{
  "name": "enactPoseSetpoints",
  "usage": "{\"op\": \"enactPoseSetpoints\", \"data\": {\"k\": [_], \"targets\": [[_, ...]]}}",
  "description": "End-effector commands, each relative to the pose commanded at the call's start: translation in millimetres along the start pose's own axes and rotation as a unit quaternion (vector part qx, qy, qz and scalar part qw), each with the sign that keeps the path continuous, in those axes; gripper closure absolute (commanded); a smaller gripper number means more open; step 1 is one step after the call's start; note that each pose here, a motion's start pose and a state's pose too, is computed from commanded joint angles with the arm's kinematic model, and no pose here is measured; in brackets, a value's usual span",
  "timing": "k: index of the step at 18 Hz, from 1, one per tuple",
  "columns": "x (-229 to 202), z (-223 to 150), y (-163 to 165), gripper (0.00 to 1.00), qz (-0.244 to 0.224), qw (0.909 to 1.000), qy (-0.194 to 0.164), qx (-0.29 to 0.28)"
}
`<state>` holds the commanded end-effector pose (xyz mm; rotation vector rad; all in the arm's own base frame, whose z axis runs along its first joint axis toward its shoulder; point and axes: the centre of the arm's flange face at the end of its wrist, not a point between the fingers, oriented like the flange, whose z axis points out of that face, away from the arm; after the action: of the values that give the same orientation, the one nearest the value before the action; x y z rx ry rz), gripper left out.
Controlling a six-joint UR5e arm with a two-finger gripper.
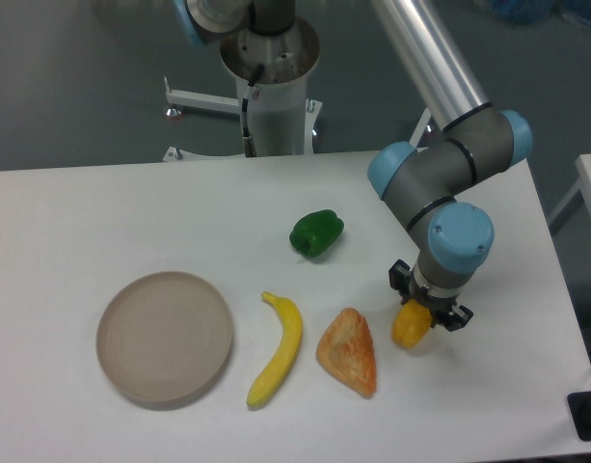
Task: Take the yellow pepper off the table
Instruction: 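Close the gripper around the yellow pepper, then lift the yellow pepper up off the table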
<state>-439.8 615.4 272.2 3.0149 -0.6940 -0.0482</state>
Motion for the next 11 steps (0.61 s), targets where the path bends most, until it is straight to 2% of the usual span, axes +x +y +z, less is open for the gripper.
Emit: {"op": "enactPoseSetpoints", "data": {"k": [4, 11], "targets": [[-4.0, -35.4, 1.5, 0.62, -0.001, 0.9996, -0.025, 0.011], [21.5, -114.3, -11.6, 0.62, 0.009, 0.9952, -0.057, 0.078]]}}
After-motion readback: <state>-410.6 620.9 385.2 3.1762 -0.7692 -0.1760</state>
